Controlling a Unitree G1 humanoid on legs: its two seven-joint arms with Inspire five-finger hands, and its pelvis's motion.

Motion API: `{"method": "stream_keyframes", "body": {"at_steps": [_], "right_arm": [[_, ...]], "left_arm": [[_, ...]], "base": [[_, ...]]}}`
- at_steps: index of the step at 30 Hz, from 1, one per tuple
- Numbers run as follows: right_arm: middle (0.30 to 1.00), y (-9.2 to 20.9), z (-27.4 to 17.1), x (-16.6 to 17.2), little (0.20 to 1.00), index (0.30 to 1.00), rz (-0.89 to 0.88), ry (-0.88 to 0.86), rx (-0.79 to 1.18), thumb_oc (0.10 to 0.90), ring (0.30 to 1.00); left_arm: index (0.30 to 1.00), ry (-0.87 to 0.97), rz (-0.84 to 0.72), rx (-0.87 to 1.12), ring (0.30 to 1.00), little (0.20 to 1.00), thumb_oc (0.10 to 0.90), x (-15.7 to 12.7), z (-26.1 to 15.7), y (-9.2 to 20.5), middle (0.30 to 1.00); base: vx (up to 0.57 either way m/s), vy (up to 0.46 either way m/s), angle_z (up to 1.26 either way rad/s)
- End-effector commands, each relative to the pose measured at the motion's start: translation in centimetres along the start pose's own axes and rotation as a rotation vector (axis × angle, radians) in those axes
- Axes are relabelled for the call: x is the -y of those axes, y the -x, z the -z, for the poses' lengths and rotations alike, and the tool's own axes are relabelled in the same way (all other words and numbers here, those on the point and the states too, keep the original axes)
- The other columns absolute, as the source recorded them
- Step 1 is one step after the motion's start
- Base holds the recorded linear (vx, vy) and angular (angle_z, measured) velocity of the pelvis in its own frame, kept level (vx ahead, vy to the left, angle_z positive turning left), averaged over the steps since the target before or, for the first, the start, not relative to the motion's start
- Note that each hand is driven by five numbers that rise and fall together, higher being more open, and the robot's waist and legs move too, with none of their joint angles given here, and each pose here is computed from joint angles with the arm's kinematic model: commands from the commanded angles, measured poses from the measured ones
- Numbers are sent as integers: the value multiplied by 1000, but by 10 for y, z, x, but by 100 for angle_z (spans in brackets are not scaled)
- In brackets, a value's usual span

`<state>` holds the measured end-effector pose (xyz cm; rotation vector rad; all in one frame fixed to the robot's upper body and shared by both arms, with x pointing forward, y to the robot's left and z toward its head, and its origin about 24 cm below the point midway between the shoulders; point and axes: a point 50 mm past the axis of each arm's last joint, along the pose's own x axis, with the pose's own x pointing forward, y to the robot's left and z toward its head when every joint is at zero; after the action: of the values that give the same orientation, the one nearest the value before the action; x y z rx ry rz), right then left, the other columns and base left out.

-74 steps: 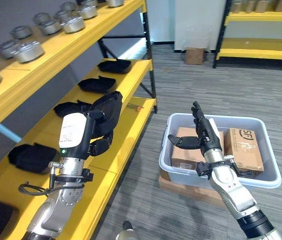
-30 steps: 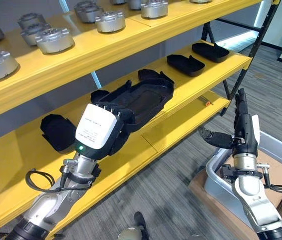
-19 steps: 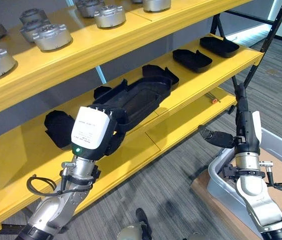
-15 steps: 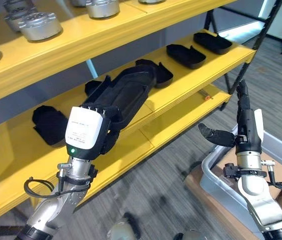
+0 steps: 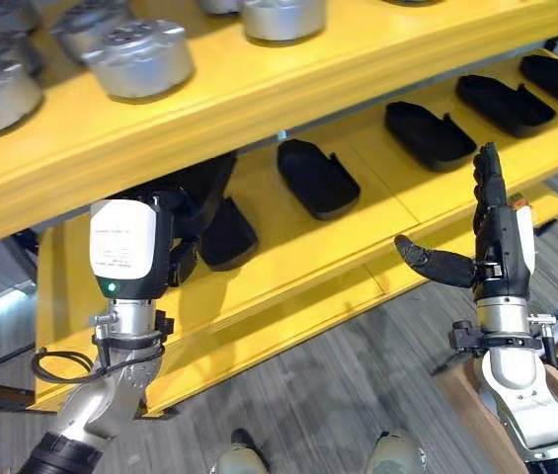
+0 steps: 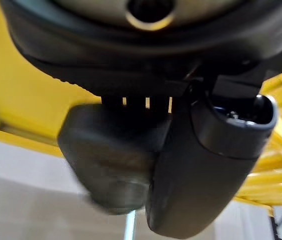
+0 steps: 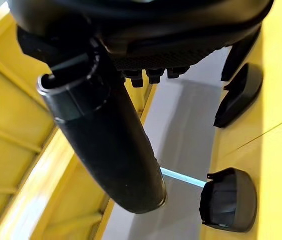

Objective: Move parts from the plastic box to the shelf.

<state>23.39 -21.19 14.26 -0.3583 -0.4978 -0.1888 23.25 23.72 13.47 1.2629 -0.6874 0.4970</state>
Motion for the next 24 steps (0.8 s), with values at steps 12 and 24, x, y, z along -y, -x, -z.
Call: {"method": "stream_keyframes", "body": {"at_steps": [12,24], "right_arm": [[1000,-10,-60,20,1000,1000,96,17,343,900,1000],[1000,-12,-82,1,1000,1000,-103,-69,473,900,1000]], "left_arm": [[300,-3,-492,161,300,300,400,-65,-15,-32,300],[300,-9,-411,51,300,300,400,-52,-4,-22,300]], "base": [[-15,-50,16],[28,-55,-4]]}}
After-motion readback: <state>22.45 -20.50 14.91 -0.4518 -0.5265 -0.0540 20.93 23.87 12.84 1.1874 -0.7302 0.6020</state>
